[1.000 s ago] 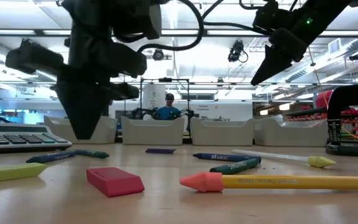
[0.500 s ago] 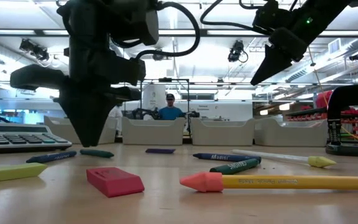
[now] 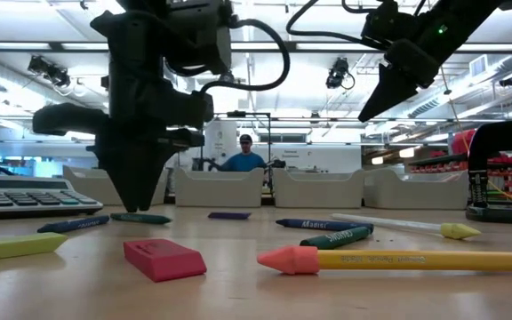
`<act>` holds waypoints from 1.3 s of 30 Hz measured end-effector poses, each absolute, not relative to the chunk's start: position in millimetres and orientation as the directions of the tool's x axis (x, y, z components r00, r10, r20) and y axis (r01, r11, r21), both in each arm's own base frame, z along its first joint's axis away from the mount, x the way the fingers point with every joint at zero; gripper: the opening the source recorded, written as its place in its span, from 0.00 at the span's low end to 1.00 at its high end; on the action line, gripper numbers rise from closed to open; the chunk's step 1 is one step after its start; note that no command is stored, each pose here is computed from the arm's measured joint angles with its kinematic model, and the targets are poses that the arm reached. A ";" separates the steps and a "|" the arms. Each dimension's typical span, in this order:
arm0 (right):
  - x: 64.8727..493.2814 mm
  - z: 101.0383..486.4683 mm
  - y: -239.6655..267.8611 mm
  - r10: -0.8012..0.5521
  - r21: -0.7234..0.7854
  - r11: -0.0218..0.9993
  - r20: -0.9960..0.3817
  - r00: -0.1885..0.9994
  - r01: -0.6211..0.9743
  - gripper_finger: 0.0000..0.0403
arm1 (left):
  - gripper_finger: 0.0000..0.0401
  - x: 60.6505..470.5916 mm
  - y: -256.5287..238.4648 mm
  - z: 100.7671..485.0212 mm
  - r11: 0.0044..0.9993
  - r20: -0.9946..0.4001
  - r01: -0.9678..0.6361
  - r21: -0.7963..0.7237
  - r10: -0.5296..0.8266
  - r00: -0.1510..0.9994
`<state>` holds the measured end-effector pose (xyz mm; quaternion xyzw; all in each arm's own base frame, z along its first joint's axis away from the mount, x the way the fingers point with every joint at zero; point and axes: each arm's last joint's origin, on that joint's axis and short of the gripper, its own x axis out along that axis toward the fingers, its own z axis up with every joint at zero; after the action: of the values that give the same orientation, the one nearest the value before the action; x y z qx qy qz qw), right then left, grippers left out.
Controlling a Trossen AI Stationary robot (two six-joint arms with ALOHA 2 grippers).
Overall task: Sort crayons/erasers/pens/pencils in bins
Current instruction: Put the top green crayon into the gray bin
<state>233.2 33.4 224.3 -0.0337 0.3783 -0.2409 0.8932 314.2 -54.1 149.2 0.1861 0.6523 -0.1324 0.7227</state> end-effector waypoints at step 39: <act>233.1 224.2 33.4 -0.456 -0.247 0.882 -0.660 0.597 0.401 0.26 | 0.27 314.9 -66.0 157.7 0.918 -0.995 0.396 0.024 -0.017 0.100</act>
<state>233.1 33.4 224.2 -0.0366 0.3795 -0.2399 0.8928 314.9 -66.0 157.7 0.1445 0.6557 -0.1418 0.7273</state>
